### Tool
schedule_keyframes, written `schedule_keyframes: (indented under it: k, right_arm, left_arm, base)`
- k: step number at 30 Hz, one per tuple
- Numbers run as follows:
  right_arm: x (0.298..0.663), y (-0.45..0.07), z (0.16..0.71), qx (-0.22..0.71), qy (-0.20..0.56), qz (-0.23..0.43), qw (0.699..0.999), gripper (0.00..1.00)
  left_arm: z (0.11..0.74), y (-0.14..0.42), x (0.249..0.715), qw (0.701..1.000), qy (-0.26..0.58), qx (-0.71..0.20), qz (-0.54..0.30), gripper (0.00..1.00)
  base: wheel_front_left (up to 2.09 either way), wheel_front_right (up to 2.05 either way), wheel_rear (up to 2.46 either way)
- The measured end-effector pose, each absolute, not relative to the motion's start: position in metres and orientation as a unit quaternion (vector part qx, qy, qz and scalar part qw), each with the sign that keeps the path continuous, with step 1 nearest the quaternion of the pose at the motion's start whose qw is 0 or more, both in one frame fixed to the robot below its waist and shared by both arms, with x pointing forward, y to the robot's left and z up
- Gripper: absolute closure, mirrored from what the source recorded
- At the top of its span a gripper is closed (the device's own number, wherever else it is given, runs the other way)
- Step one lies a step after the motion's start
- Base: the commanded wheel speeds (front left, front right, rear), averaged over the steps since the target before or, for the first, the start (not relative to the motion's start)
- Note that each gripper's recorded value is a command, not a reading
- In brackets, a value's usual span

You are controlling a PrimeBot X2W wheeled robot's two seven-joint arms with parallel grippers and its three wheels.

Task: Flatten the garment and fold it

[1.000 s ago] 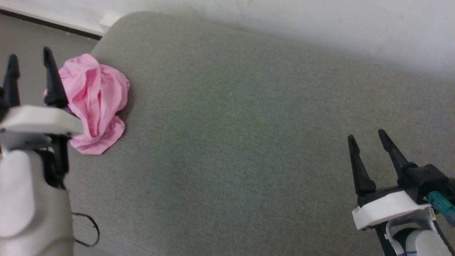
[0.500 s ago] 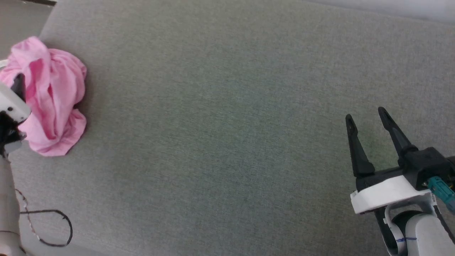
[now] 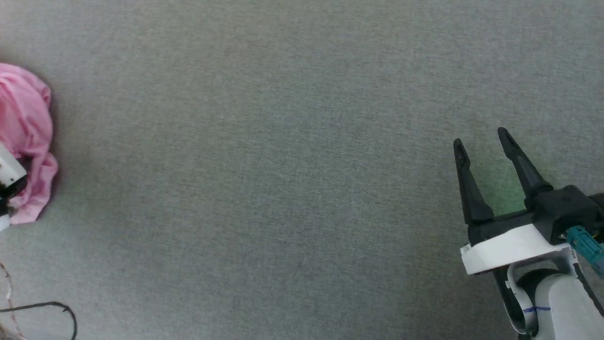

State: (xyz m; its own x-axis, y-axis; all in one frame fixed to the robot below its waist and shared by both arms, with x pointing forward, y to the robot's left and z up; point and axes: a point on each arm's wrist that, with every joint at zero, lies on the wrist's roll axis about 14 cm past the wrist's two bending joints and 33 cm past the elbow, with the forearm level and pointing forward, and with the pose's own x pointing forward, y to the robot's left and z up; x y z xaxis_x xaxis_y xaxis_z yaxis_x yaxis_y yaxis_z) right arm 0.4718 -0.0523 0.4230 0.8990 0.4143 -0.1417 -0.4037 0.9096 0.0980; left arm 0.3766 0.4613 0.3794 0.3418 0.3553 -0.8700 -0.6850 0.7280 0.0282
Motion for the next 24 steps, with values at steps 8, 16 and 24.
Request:
schedule_keyframes:
  k: [8,16,24]
  right_arm:
    - [0.471,-0.057,0.433,0.034,0.066,0.204,0.976,0.0]
    - [0.466,-0.058,0.453,0.036,0.042,0.2,0.978,0.0]
    - [0.449,-0.065,0.484,0.048,0.008,0.19,0.981,0.0]
  left_arm:
    - [0.394,0.475,0.382,0.824,0.448,-0.116,0.326,1.0]
    - [0.483,0.504,0.418,0.896,0.299,-0.017,0.327,1.0]
    - [0.629,0.484,0.46,0.958,0.047,0.098,0.267,1.0]
  base:
    - [0.0,0.0,0.0]
    - [0.0,0.0,0.0]
    - [0.0,0.0,0.0]
